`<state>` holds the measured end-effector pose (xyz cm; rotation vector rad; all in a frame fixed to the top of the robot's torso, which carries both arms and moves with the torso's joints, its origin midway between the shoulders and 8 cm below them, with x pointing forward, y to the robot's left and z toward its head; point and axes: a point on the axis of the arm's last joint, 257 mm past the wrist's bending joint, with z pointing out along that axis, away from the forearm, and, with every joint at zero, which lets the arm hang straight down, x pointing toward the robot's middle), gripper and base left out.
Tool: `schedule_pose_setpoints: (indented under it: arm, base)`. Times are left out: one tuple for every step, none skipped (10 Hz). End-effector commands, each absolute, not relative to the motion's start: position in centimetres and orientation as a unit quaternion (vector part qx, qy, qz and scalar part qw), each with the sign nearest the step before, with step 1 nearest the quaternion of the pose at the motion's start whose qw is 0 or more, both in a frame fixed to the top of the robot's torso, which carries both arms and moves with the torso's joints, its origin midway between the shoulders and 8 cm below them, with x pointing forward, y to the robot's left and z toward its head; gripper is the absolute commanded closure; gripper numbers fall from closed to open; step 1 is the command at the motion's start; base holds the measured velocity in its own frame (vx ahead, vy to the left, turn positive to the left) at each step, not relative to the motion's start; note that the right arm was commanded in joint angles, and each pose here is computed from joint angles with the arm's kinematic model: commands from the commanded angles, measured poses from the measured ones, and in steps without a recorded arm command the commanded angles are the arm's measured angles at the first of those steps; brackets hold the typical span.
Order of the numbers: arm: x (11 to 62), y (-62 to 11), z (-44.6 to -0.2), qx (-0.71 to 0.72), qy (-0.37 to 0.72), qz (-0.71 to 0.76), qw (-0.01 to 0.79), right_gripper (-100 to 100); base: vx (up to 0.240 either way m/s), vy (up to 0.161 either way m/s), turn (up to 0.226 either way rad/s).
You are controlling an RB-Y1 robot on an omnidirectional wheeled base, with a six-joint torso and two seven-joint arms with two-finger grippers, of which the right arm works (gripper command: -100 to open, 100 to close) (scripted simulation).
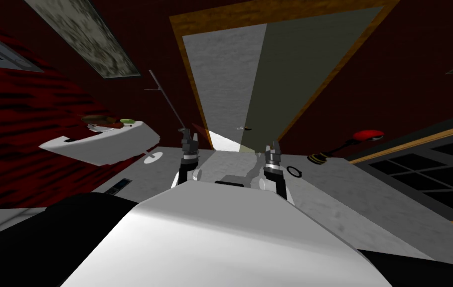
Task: Pull the door open
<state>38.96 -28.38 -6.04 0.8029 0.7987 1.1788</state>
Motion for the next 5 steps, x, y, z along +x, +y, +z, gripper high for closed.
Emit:
schedule_pose_setpoints:
  arm:
    - [39.1, -28.5, -7.0, 0.36, 0.36, 0.527, 0.68, -100]
    - [39.3, -28.6, -7.9, 0.364, 0.366, 0.527, 0.676, -100]
    - [39.5, -28.7, -8.4, 0.365, 0.368, 0.527, 0.673, -100]
    - [39.7, -28.8, -9.5, 0.369, 0.373, 0.527, 0.668, -100]
    - [39.9, -28.9, -10.6, 0.373, 0.379, 0.527, 0.663, -100]
  base:
    - [0.115, -0.005, 0.017]
    - [0.132, -0.015, 0.045]
    - [0.124, -0.018, 0.038]
    - [0.137, -0.008, 0.052]
    - [0.183, -0.007, 0.033]
